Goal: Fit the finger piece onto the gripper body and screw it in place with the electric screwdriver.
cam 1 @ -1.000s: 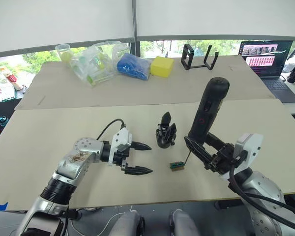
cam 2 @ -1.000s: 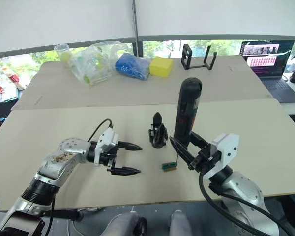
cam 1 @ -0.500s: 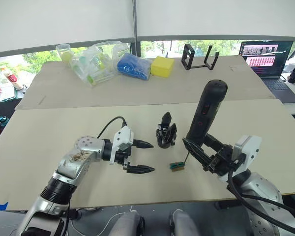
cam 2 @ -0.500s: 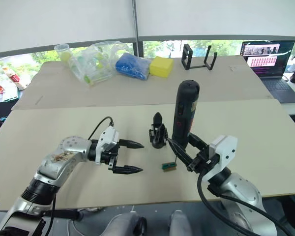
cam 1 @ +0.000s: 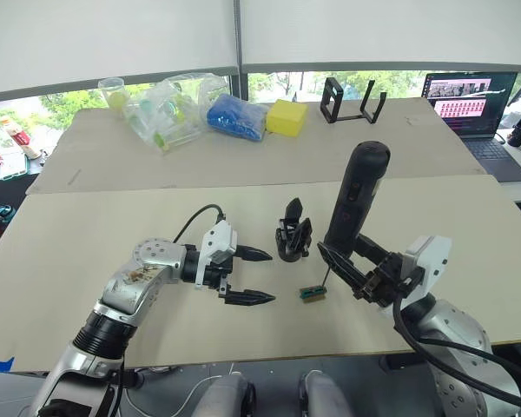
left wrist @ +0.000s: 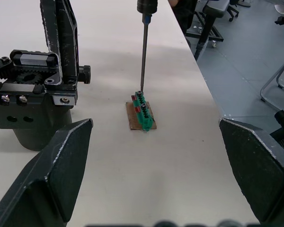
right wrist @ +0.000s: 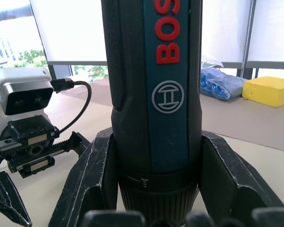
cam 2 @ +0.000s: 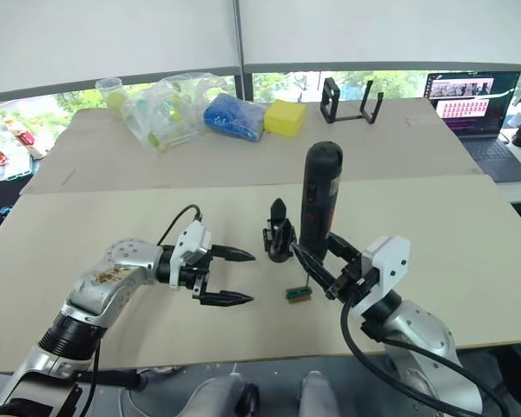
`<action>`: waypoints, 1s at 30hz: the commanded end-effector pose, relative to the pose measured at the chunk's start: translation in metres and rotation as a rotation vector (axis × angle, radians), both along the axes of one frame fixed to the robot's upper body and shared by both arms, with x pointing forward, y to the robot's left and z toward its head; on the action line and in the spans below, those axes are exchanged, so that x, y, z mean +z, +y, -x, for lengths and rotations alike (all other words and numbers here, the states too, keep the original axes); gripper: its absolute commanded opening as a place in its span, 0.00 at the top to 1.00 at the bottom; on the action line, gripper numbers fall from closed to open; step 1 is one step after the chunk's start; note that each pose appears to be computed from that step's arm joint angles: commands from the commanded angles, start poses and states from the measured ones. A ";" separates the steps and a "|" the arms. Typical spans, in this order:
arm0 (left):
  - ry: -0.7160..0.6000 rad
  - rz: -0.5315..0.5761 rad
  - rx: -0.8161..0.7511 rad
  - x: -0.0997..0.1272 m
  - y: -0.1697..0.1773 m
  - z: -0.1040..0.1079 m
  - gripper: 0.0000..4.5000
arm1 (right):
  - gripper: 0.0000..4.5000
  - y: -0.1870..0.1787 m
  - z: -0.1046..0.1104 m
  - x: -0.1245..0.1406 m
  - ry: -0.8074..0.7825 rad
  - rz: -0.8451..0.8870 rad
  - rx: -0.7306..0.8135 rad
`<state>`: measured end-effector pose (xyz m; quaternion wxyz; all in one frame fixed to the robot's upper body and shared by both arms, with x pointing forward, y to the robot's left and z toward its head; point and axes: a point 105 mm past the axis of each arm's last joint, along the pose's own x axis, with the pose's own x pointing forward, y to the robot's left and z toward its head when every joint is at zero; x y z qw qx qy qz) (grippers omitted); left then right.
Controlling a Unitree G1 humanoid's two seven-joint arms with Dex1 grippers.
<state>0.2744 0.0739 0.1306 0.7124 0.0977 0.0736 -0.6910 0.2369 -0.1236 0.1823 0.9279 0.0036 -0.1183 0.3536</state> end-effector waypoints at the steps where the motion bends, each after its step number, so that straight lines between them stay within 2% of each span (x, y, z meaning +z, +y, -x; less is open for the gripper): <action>1: -0.046 0.020 -0.020 0.014 -0.003 0.001 0.00 | 0.57 0.001 0.006 0.023 -0.114 -0.009 0.010; 30: -0.047 0.017 -0.017 0.016 -0.004 0.001 0.00 | 0.57 0.002 0.002 0.019 -0.091 0.015 0.002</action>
